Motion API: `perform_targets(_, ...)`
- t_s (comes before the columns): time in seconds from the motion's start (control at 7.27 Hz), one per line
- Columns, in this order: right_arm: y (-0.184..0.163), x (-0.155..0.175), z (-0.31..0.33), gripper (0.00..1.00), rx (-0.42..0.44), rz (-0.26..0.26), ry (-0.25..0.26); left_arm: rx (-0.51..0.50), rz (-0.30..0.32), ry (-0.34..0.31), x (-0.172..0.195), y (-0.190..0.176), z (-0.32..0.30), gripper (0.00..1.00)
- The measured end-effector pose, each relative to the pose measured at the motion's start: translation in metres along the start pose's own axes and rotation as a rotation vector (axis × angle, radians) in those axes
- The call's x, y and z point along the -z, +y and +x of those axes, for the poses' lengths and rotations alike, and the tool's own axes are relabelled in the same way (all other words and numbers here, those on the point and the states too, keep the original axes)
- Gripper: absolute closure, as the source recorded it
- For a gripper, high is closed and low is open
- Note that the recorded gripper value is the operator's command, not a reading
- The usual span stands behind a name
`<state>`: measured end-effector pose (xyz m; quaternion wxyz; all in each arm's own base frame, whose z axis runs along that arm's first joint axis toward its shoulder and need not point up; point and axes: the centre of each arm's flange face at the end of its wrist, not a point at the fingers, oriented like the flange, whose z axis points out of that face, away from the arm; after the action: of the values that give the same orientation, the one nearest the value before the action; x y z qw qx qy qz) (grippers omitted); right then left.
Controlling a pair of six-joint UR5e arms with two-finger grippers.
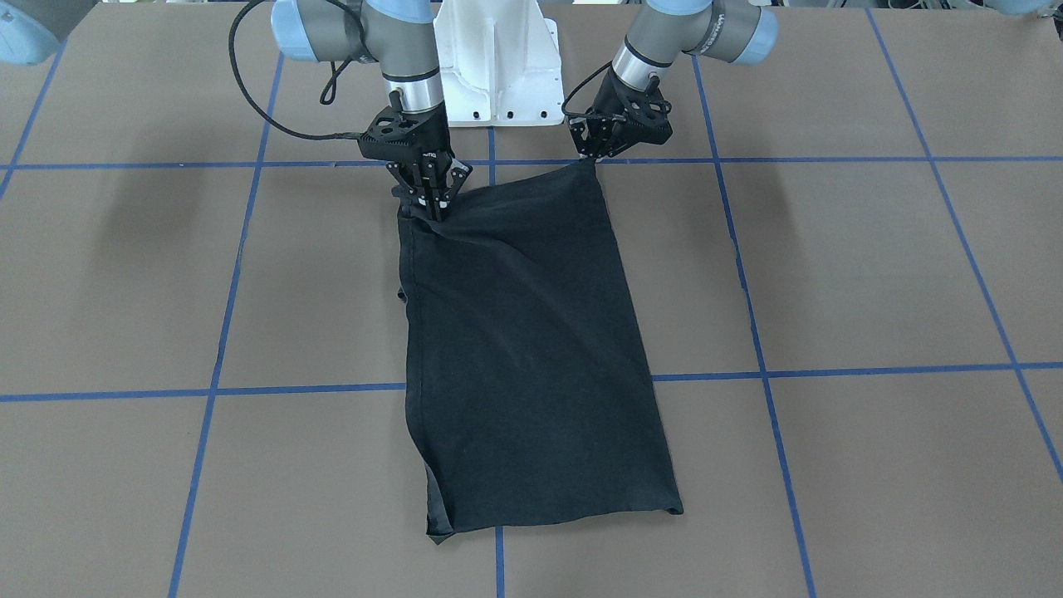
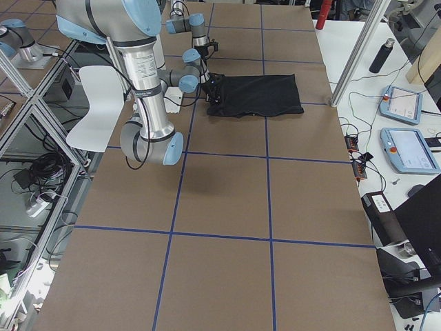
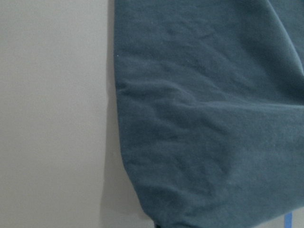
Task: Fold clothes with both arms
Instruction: 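Pinch the near shirt edge with both grippers at its two corners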
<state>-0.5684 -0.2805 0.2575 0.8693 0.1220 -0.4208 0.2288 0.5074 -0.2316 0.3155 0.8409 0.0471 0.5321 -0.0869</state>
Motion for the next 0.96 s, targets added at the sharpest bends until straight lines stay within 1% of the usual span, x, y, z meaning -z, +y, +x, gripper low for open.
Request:
perform_targets(0.14, -0.001, -0.001, 0.002, 0.00, 0.042, 0.000, 0.008, 0.000, 0.000, 0.000, 0.000, 0.000, 0.000, 1.00)
perform_targets(0.41, 0.000, -0.006, 0.009, 0.00, 0.086, 0.003, 0.049, 0.000, 0.000, -0.001, 0.000, 0.000, 0.000, 1.00)
perform_targets(0.69, 0.008, -0.016, 0.013, 0.00, 0.101, 0.006, 0.079, 0.000, 0.000, -0.001, 0.000, 0.000, 0.000, 1.00)
perform_targets(0.96, 0.013, -0.025, 0.011, 0.01, 0.099, 0.008, 0.091, 0.000, 0.000, -0.001, -0.001, 0.000, 0.000, 1.00)
